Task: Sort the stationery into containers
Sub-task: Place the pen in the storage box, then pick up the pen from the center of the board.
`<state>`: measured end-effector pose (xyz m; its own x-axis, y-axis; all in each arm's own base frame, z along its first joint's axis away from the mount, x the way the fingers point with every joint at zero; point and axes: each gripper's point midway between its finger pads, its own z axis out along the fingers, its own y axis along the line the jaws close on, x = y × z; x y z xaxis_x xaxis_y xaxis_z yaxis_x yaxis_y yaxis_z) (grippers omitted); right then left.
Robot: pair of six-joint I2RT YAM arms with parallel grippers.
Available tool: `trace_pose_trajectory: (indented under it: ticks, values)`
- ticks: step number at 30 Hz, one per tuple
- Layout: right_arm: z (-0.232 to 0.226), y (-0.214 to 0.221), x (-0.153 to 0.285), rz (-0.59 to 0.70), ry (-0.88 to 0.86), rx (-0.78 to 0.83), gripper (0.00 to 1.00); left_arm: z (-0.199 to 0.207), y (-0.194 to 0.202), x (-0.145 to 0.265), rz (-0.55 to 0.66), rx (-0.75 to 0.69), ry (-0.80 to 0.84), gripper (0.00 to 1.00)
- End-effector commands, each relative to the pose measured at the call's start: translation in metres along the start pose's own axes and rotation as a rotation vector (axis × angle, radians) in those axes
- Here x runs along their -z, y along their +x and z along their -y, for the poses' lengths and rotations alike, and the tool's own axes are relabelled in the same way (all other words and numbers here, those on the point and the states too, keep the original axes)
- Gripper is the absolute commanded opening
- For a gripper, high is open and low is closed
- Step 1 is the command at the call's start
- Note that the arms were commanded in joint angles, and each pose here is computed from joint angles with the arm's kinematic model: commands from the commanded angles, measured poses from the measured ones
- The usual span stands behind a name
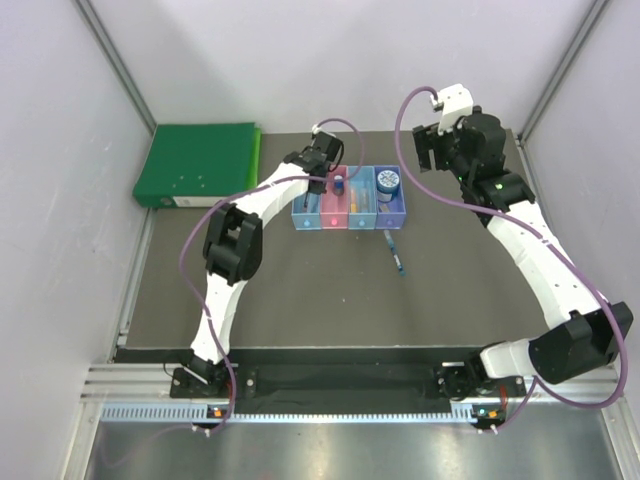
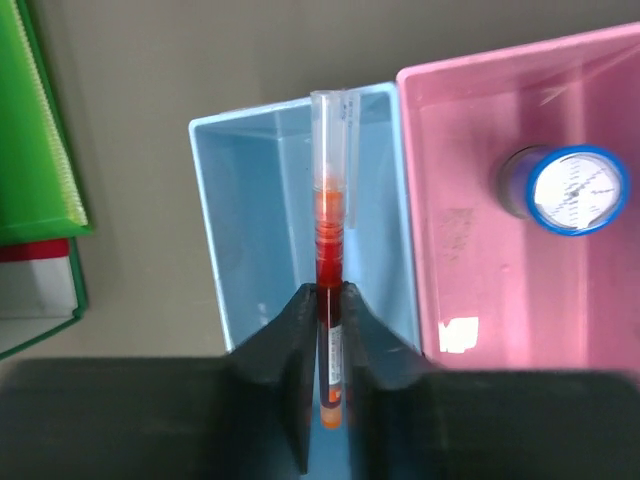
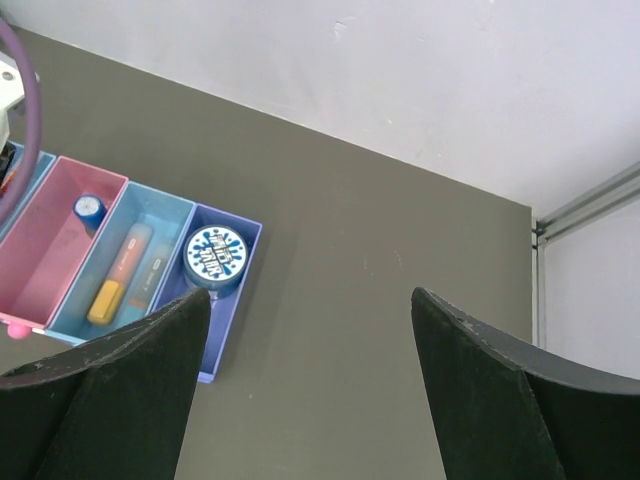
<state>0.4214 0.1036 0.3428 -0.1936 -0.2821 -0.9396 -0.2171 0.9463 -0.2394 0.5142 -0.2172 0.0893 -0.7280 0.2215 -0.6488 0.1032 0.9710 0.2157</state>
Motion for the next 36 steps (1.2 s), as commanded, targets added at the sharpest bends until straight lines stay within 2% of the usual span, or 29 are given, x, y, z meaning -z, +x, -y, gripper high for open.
trace_pose_trajectory:
  ticks: [1, 3, 4, 5, 12, 15, 21, 29, 36]
  values:
    - [0.009, -0.012, 0.007, 0.049, 0.021, 0.003, 0.82, 0.002, -0.031, 0.010, 0.073, 0.043, 0.048, 0.27]
    - [0.009, -0.010, 0.006, 0.045, 0.020, 0.002, 0.82, -0.003, -0.035, 0.012, 0.084, 0.057, 0.049, 0.35]
    - [0.007, -0.008, 0.005, 0.040, 0.014, 0.003, 0.82, -0.004, -0.037, 0.012, 0.088, 0.061, 0.047, 0.51]
    - [0.007, -0.007, 0.006, 0.037, 0.012, 0.004, 0.82, -0.006, -0.039, 0.013, 0.091, 0.065, 0.049, 0.53]
    - [-0.013, 0.017, 0.006, -0.016, -0.084, 0.011, 0.84, -0.018, -0.059, 0.042, 0.149, 0.090, 0.065, 0.49]
    - [-0.042, 0.046, 0.011, -0.082, -0.228, 0.013, 0.82, -0.017, -0.076, 0.072, 0.209, 0.096, 0.129, 0.48]
    - [-0.089, 0.134, 0.027, -0.269, -0.427, 0.056, 0.80, -0.027, -0.098, 0.122, 0.339, 0.067, 0.197, 0.47]
    - [-0.107, 0.200, 0.022, -0.410, -0.479, 0.081, 0.78, -0.049, -0.120, 0.170, 0.467, 0.017, 0.188, 0.47]
    - [-0.127, 0.222, 0.017, -0.450, -0.528, 0.089, 0.77, -0.063, -0.126, 0.188, 0.515, 0.001, 0.150, 0.48]
